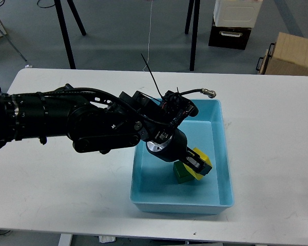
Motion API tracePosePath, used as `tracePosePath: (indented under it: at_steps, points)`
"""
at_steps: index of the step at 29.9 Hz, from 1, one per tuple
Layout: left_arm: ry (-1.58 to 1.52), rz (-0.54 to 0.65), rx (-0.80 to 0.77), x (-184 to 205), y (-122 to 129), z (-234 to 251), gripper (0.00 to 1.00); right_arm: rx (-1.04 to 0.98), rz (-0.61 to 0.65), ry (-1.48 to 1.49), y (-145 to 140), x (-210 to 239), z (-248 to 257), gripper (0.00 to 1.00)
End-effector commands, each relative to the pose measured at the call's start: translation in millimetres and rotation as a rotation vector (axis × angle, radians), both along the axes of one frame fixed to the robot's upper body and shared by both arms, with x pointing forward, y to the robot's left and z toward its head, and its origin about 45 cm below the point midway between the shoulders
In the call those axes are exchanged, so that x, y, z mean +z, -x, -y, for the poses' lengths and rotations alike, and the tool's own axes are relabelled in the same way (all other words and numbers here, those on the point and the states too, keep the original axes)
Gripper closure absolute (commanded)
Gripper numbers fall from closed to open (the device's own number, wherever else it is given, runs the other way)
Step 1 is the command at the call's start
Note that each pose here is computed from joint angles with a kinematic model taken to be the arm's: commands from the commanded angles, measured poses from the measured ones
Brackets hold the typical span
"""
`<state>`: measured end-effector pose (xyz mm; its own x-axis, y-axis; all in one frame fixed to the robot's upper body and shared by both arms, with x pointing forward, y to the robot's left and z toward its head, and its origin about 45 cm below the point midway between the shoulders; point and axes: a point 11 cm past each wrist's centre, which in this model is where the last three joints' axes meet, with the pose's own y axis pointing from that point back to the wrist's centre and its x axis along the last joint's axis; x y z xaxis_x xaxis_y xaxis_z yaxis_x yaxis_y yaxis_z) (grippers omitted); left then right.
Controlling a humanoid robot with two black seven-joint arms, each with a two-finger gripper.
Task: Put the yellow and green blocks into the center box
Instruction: 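Lower the yellow cube beside the green cube and open the left gripper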
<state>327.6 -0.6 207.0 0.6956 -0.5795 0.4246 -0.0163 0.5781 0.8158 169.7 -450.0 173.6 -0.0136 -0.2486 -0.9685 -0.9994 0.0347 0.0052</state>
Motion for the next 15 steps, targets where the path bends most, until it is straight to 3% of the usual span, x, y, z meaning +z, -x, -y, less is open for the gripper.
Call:
tracePosePath:
  at_steps: [1,2,5,12,15]
  points:
    - [-0.003,0.002,0.017,-3.3,-4.3,-2.9,0.11,-0.001,-0.001,-0.001,0.4,-0.4,-0.1,0.00]
    - [-0.002,0.001,0.017,-3.2,-4.1,-3.2,0.18,-0.001,0.001,-0.001,-0.1,-0.2,-0.2,0.00]
    - [-0.006,0.007,0.014,-3.0,-4.3,-2.8,0.58,0.000,0.000,-0.003,0.0,-0.7,-0.8,0.00]
    - [-0.024,0.031,0.013,-1.7,-6.2,-0.9,1.00,-0.001,0.001,-0.002,0.0,-0.4,-0.4,0.00]
    - [-0.035,0.045,0.020,-1.0,-8.2,-1.5,1.00,-0.001,0.001,-0.001,-0.1,-0.1,-0.2,0.00]
